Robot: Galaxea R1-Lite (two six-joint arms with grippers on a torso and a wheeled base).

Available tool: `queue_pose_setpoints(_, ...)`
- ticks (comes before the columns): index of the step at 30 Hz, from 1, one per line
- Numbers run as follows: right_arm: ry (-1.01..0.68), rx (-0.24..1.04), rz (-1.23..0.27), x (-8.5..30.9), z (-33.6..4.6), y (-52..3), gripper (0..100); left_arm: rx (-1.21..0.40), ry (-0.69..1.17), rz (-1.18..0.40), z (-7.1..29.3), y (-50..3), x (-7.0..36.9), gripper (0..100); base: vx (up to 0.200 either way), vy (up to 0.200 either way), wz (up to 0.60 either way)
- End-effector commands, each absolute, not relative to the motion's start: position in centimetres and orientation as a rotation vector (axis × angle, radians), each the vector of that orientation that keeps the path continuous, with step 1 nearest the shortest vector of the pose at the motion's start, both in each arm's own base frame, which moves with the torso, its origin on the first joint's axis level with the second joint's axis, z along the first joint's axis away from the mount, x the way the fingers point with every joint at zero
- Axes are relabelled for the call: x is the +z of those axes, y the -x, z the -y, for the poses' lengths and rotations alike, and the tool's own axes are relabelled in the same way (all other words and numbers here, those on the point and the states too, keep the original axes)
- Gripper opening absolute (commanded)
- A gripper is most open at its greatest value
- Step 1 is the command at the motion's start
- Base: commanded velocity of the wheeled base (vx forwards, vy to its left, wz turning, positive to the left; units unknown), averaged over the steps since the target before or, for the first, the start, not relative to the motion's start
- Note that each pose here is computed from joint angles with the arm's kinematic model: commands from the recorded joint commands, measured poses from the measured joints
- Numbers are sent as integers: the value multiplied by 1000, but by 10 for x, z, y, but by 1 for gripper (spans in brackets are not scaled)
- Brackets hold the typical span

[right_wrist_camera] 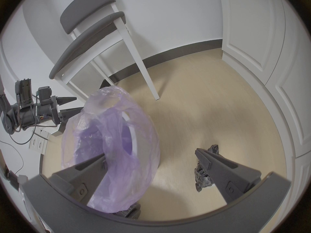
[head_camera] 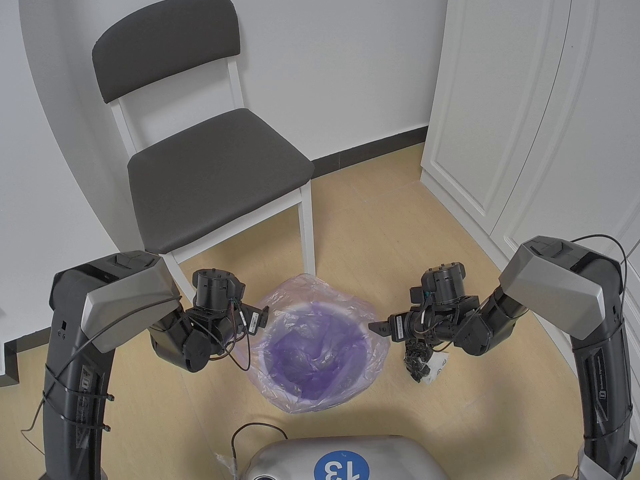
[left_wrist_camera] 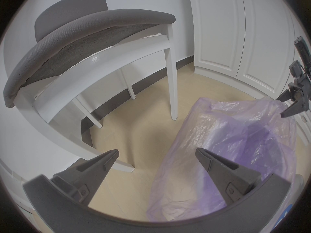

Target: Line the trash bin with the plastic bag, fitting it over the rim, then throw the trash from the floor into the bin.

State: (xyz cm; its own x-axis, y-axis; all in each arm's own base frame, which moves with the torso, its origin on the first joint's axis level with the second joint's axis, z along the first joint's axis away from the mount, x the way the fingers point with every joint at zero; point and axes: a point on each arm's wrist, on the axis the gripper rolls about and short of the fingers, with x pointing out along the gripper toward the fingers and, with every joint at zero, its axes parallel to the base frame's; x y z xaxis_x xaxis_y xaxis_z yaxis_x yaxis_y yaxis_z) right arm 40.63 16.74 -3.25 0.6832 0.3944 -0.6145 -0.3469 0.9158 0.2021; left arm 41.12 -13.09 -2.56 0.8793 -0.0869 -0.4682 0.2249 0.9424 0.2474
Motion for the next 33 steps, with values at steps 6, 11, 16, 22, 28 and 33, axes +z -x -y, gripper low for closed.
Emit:
queue_pose_setpoints(6,-74,317,-732,-28,-160,-457,100,-156,-317,-523,127,-427,-22,100,0,0,0)
queue_pose_setpoints(11,-40,318,-778,-26,-163,-468,100,-155,-339,-569,124,-428,-24,100,0,0,0)
queue_pose_setpoints(16,51,322,-816,-30,-167,-485,100,-156,-374,-621,121,-427,-27,100,0,0,0)
queue_pose_setpoints(22,109,326,-892,-43,-170,-494,100,-152,-387,-669,117,-427,-29,100,0,0,0)
queue_pose_setpoints(28,171,364,-911,-59,-170,-492,100,-143,-383,-706,111,-426,-38,100,0,0,0)
queue_pose_setpoints(33,173,362,-937,-73,-170,-490,100,-143,-381,-718,110,-423,-47,100,0,0,0)
